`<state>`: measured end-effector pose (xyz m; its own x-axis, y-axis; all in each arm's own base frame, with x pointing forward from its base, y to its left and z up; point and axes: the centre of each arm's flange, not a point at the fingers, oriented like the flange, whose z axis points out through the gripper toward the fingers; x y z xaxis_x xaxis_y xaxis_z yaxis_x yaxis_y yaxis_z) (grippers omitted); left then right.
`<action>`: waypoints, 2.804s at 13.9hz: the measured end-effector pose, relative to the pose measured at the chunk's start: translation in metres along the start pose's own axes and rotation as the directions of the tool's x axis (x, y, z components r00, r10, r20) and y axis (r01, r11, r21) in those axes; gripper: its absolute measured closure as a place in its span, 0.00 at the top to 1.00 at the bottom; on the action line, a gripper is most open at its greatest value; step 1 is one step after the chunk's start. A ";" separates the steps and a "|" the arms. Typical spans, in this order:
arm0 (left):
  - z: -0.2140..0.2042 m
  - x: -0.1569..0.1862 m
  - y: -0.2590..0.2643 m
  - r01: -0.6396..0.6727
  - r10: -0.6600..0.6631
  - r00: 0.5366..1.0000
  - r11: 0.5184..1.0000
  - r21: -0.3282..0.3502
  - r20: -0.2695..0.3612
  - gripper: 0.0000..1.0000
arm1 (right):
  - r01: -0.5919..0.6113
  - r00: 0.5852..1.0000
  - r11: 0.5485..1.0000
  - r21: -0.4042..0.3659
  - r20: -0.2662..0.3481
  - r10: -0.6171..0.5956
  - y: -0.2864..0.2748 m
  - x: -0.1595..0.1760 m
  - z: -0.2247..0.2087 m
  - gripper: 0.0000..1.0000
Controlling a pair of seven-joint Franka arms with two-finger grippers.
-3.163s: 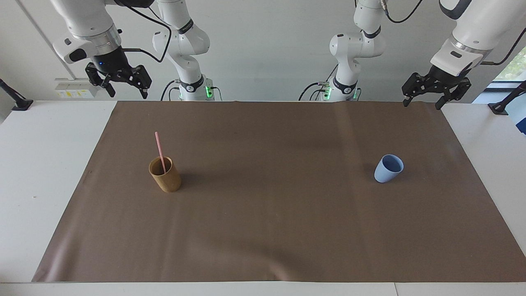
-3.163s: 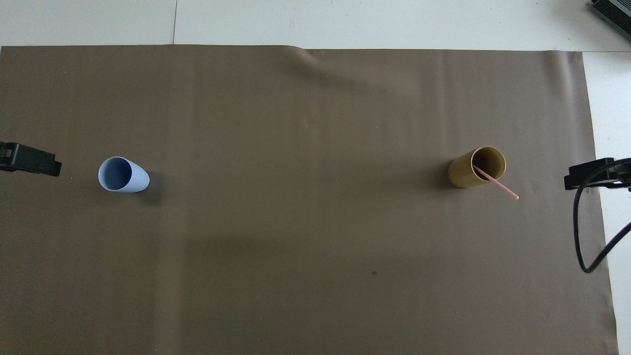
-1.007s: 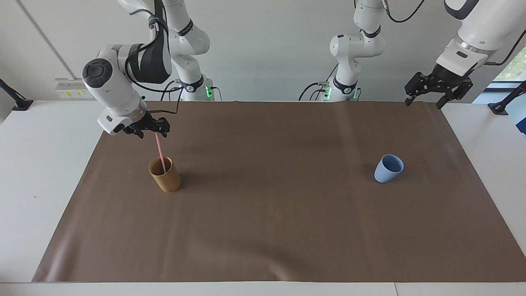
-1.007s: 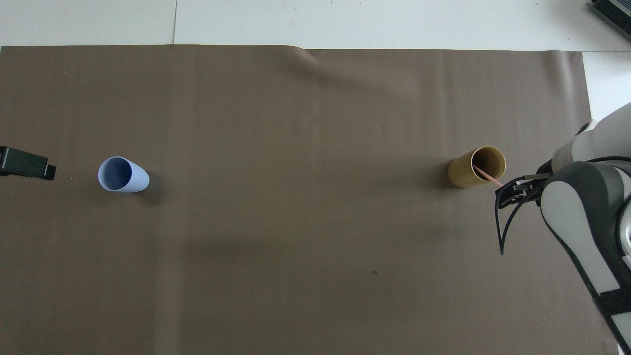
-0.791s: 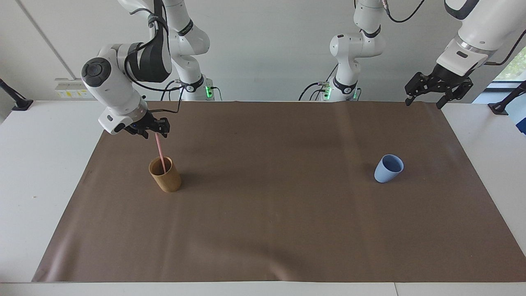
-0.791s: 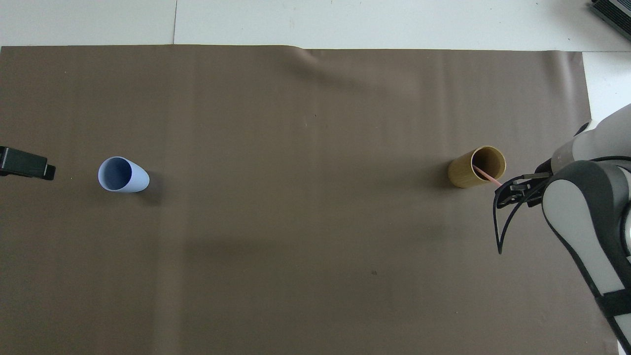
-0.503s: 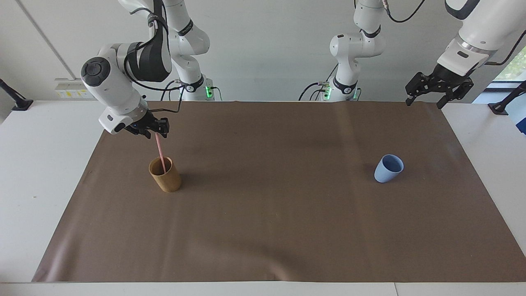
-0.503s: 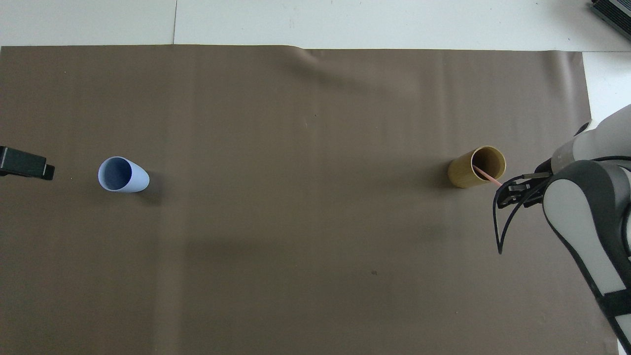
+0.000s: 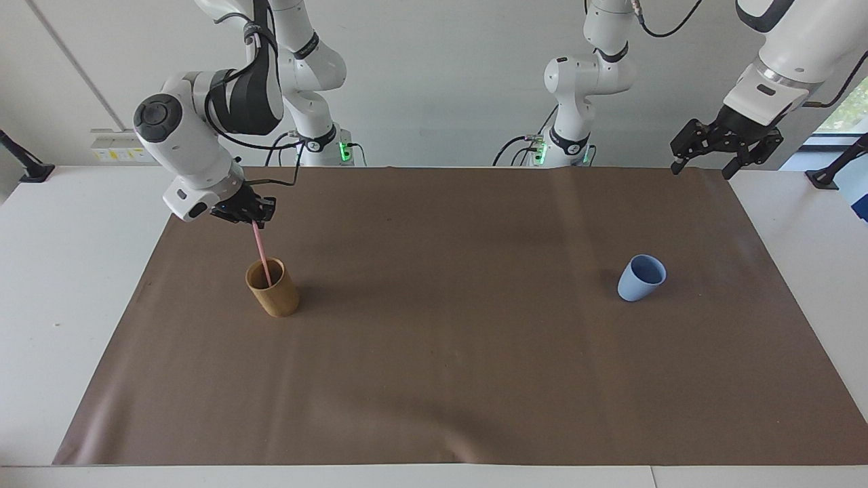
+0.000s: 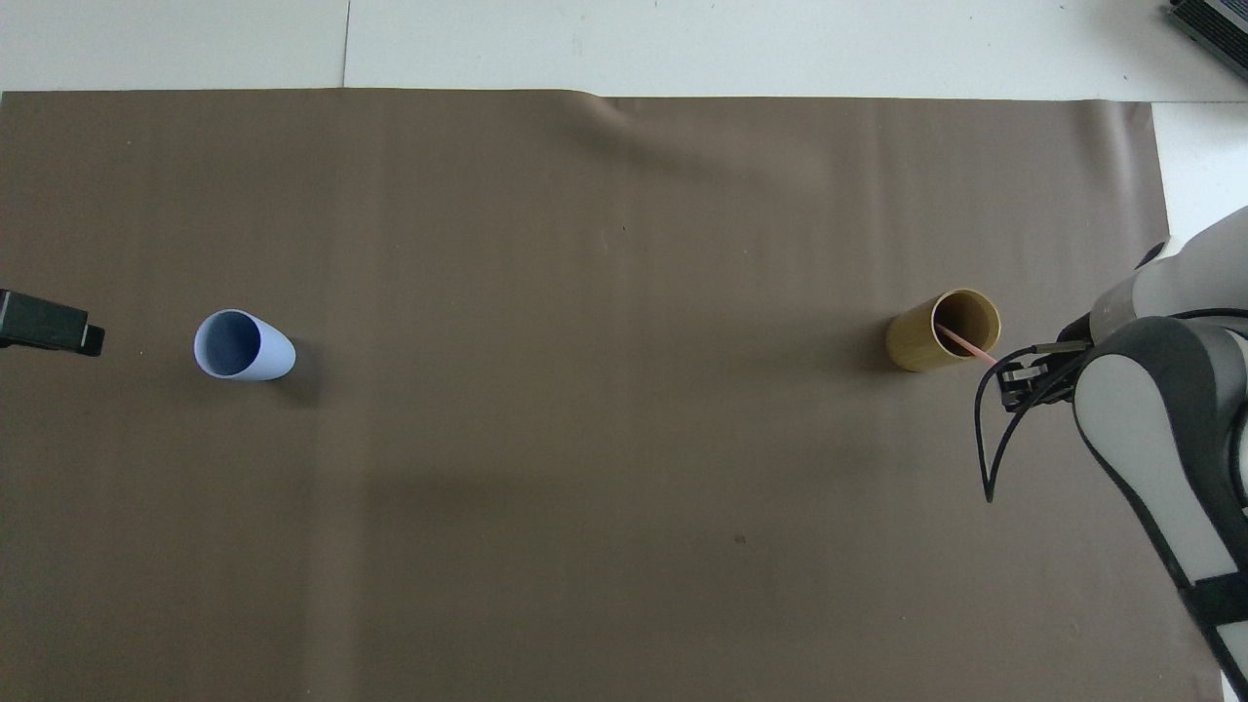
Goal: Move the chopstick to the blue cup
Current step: 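Grasp the pink straw with the right gripper and pull it out, then carry the pink straw with the right gripper toward the table center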
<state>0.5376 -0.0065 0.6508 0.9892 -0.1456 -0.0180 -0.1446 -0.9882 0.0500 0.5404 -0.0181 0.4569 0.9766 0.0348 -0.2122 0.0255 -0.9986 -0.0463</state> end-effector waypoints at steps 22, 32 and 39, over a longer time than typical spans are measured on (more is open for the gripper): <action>0.000 0.000 0.000 0.000 0.000 1.000 1.000 0.000 0.000 1.00 | 0.051 0.998 0.999 0.009 -0.043 -0.051 -0.029 -0.100 -0.174 0.06; 0.000 0.000 0.000 0.000 0.000 1.000 1.000 0.000 0.000 1.00 | 0.117 0.988 0.992 -0.052 -0.094 -0.122 -0.162 -0.114 -0.176 0.06; 0.000 0.000 0.000 0.000 0.000 1.000 1.000 0.000 0.000 1.00 | 0.105 0.990 0.994 -0.037 -0.087 -0.107 -0.203 -0.087 -0.143 0.06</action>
<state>0.5376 -0.0064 0.6509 0.9892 -0.1453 -0.0180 -0.1442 -0.9883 0.0500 0.4811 0.1764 0.6245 0.9830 0.1382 -0.1205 0.1353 -0.9903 -0.0324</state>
